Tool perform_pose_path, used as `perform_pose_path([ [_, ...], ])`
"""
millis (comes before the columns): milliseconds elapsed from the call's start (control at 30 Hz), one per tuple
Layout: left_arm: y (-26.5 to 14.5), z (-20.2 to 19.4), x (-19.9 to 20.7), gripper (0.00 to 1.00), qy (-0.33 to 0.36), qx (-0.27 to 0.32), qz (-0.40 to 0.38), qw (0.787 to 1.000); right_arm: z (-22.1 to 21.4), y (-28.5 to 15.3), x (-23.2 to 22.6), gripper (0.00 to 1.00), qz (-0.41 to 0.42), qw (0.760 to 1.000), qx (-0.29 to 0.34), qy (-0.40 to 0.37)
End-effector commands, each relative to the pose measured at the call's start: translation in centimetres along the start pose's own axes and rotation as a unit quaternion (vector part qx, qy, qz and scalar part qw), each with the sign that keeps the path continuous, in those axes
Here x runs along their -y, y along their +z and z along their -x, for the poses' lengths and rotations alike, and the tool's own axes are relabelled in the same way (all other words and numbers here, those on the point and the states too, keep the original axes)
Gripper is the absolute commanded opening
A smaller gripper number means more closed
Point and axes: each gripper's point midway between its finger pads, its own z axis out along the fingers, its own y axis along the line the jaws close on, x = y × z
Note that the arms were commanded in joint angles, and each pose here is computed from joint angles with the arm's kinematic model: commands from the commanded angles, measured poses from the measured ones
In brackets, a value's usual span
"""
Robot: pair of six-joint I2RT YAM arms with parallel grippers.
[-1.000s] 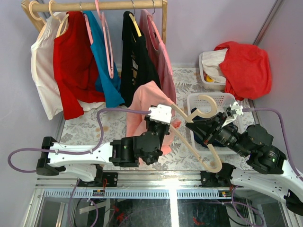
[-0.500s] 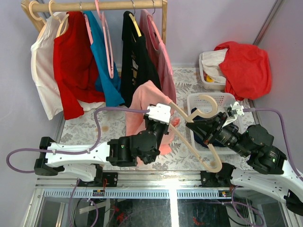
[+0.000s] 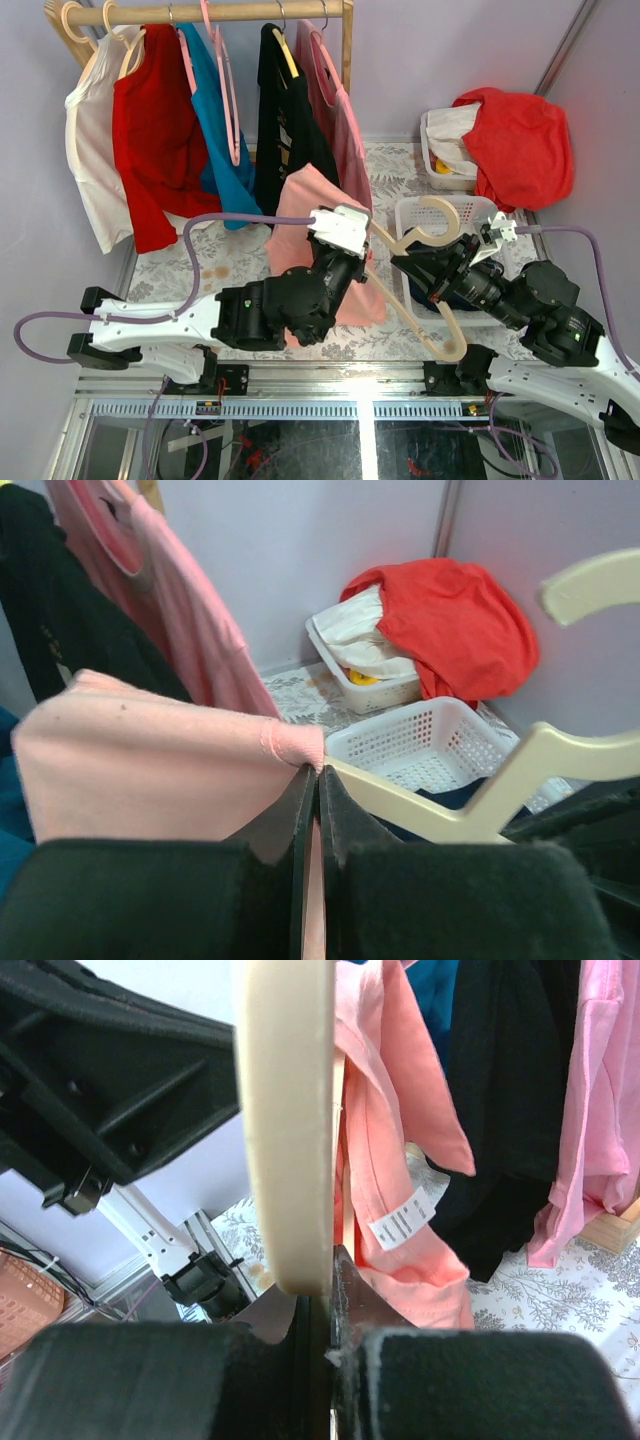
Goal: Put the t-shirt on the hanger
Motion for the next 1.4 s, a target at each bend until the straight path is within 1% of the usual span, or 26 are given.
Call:
perform_pose_path([
  [0,-0.5,0.8,2.8,0.00,-0.011,-0.002,-0.049,0.999,4.0,0.1,-1.9,0.00,0.032,0.998,0.054,0.003],
  [267,-1.4,0.8,6.7,0.00,-0.018,-0.010,-0.109,0.994,3.6,1.7,-2.2,0.00,0.032,0.999,0.031,0.004],
  [600,-3.4,1.6,9.5,0.00,-0.024,-0.012,-0.152,0.988,4.0,2.5,-1.7,0.00,0.021,0.998,0.062,0.004],
  [700,-4.0,1.7,10.0,0.00,-0.017,-0.017,-0.155,0.988,4.5,2.3,-1.7,0.00,0.023,0.997,0.074,0.003],
  [967,-4.9,2.1,11.0,0.00,-0.026,-0.024,-0.170,0.985,6.4,0.6,-1.7,0.00,0.034,0.990,0.139,0.000],
  [1133,-5.5,2.3,11.3,0.00,-0.027,-0.033,-0.177,0.983,6.7,-0.5,-1.7,0.00,0.043,0.985,0.167,-0.001],
  [1167,-5.6,2.3,11.2,0.02,-0.030,-0.035,-0.178,0.983,6.9,-0.9,-1.8,0.00,0.046,0.984,0.174,-0.001],
  [1233,-5.6,2.3,10.7,0.11,-0.036,-0.039,-0.170,0.984,7.1,-1.5,-1.8,0.00,0.049,0.982,0.184,-0.004],
  [1300,-5.7,2.4,9.9,0.22,-0.042,-0.044,-0.161,0.985,7.4,-2.1,-1.8,0.00,0.052,0.980,0.193,-0.009],
  [1367,-5.9,3.1,8.8,0.29,-0.053,-0.048,-0.153,0.986,7.6,-2.7,-1.9,0.00,0.056,0.979,0.197,-0.016],
])
